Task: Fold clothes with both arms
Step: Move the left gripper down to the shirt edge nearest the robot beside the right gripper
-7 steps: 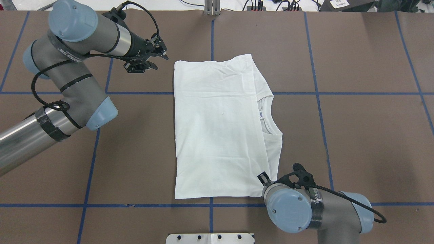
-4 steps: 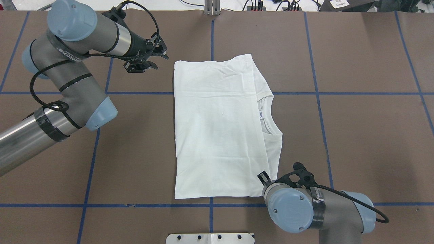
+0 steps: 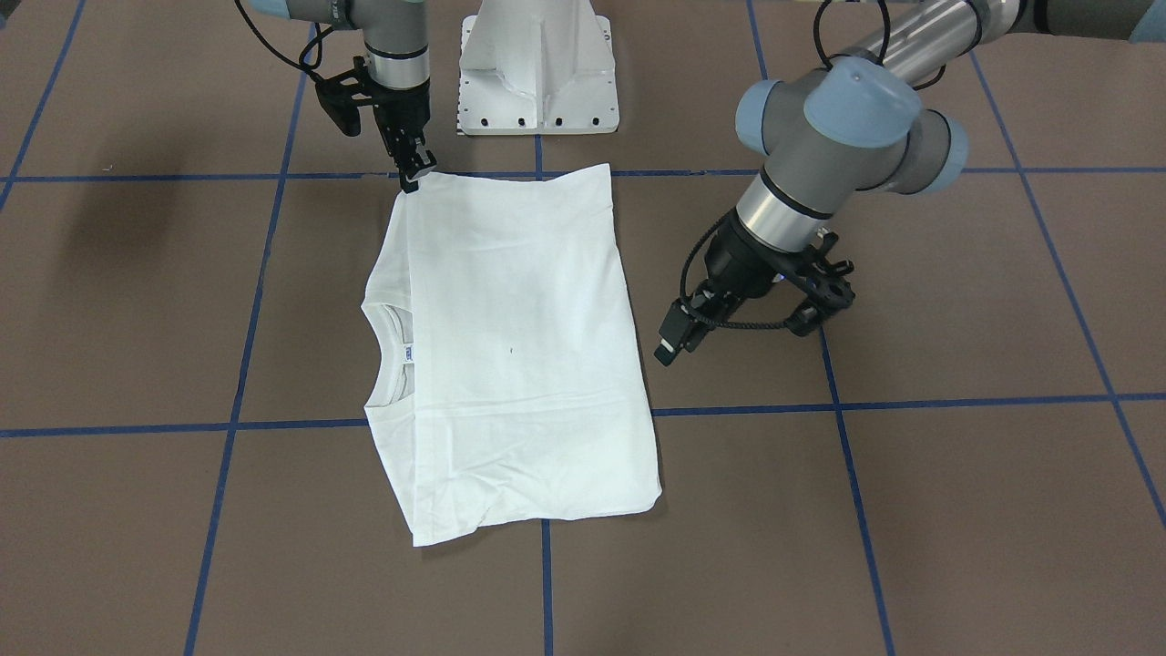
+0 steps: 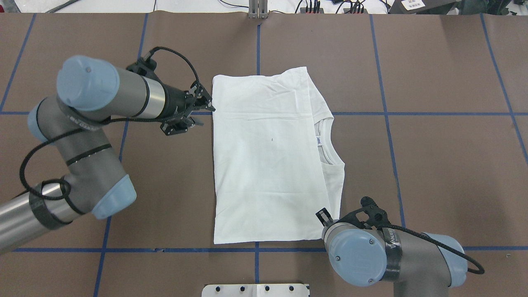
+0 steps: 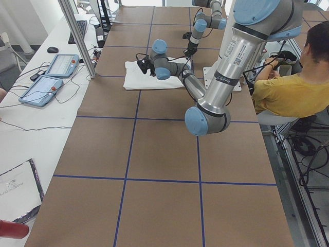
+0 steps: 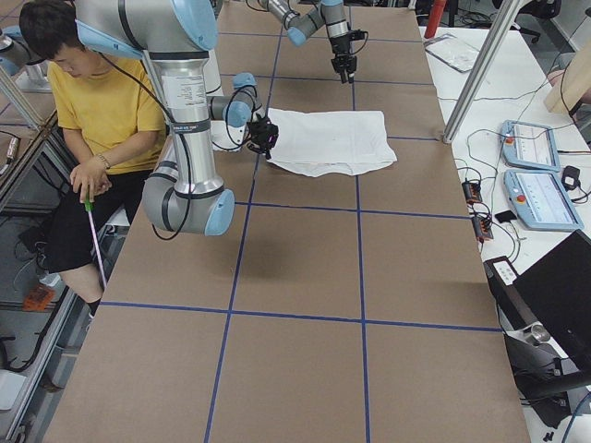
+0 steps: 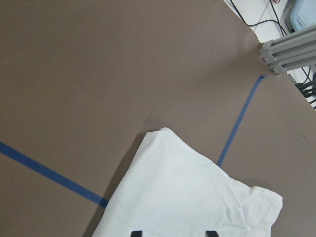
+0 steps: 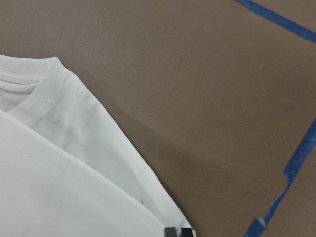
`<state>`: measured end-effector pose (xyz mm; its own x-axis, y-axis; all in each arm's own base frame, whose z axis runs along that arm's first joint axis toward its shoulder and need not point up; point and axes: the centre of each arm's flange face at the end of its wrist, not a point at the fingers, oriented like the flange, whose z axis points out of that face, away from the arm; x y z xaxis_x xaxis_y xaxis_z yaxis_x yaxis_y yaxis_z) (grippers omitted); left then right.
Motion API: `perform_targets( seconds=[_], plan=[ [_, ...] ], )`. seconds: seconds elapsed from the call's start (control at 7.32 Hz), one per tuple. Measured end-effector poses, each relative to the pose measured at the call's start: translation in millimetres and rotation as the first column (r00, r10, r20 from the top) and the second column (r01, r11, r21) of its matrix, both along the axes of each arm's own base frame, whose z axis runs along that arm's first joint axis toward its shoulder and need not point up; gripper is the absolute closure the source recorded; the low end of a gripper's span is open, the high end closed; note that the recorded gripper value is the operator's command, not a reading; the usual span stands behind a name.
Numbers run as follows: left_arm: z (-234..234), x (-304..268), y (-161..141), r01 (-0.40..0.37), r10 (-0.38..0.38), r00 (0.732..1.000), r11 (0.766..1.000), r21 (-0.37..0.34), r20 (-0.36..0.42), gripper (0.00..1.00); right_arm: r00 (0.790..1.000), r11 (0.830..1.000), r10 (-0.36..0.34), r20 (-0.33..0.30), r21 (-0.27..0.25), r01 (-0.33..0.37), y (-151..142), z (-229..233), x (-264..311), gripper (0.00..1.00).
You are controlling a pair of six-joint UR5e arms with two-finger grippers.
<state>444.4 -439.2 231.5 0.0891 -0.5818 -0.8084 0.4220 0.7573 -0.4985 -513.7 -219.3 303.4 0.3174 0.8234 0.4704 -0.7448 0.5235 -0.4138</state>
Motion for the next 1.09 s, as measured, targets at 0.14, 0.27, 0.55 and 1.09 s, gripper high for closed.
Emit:
perform_targets(
  seconds=[0.14, 0.27, 0.55, 1.09],
  plan=[
    [5.0, 20.2, 51.8, 0.011, -0.011, 1.0, 0.999, -0.032, 0.01, 0.46, 1.0, 1.0, -0.001, 0.0, 0.0, 0.001, 0.3, -0.2, 0.1, 1.0],
    [11.5, 43.1, 95.3, 0.019, -0.016, 0.999, 0.998, -0.065, 0.043, 0.45, 1.0, 1.0, -0.001, 0.0, 0.0, 0.001, 0.4, -0.3, 0.1, 1.0],
    [26.8, 84.5, 165.9, -0.005, 0.018, 0.994, 0.992, -0.125, 0.104, 0.45, 1.0, 1.0, -0.001, 0.0, 0.0, 0.001, 0.6, -0.3, 0.1, 1.0],
    [41.5, 111.2, 219.3, -0.027, 0.05, 0.987, 0.988, -0.15, 0.151, 0.45, 1.0, 1.0, -0.001, 0.0, 0.0, 0.001, 0.6, -0.8, 0.0, 1.0]
  ],
)
